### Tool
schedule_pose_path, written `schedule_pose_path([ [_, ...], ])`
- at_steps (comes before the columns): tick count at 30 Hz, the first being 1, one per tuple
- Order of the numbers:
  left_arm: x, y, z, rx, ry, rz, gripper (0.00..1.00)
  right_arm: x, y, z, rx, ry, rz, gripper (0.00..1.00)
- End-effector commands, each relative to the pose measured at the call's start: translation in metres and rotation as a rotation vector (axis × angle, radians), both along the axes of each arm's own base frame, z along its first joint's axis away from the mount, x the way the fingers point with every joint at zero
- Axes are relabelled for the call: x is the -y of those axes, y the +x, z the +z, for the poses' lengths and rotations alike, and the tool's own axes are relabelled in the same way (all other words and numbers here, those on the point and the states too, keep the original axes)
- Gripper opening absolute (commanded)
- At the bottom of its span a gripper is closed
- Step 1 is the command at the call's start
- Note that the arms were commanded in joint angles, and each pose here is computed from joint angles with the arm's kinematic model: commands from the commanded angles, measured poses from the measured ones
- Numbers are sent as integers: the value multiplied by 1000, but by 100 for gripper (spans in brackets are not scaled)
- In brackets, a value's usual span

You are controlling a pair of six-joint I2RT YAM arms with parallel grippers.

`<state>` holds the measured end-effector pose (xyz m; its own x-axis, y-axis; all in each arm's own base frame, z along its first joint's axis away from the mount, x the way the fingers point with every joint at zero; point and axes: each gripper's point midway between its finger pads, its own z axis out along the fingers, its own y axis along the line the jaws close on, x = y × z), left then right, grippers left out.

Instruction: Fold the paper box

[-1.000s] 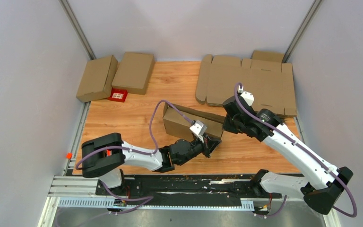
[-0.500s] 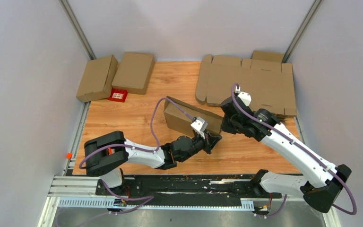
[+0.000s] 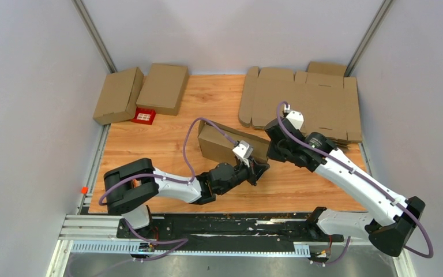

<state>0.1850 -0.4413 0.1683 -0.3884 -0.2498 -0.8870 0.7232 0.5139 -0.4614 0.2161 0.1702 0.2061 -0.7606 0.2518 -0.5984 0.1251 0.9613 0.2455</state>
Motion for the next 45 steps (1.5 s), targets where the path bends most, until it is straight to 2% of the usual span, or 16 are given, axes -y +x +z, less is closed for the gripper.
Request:
schedule_pose_path([
  [1, -8, 14, 13, 26, 30, 43, 0, 7, -7, -24, -60, -103, 29, 0],
  [6, -33, -1, -1, 1, 218, -6, 0, 11, -2, -32, -45, -139, 26, 0],
  [11, -93, -12, 9, 1, 399, 8, 7, 14, 3, -32, -17, -167, 33, 0],
  [13, -122, -8, 18, -6, 439, 38, 12, 17, 5, -32, -1, -188, 43, 0],
  [15, -152, 1, 28, -6, 463, 75, 23, 12, 7, -31, 15, -193, 101, 0],
  [19, -210, 39, 43, 12, 492, 222, 35, 2, 8, -31, 32, -187, 201, 0],
  [23, -231, 63, 56, 19, 472, 276, 53, 3, 7, -30, 37, -199, 228, 0],
  [27, -243, 82, 68, 51, 486, 367, 57, 1, 7, -28, 50, -190, 253, 0],
  [32, -258, 93, 77, 71, 511, 461, 57, 1, 7, -25, 62, -190, 262, 0],
  [34, -261, 95, 79, 75, 516, 483, 54, 1, 8, -26, 63, -192, 260, 0],
  [39, -261, 94, 78, 69, 520, 479, 21, 0, 8, -28, 55, -192, 259, 0],
  [42, -262, 93, 74, 61, 526, 479, 8, -1, 9, -28, 56, -196, 264, 0],
  [45, -260, 91, 63, 33, 532, 463, 1, 1, 12, -32, 68, -215, 261, 0],
])
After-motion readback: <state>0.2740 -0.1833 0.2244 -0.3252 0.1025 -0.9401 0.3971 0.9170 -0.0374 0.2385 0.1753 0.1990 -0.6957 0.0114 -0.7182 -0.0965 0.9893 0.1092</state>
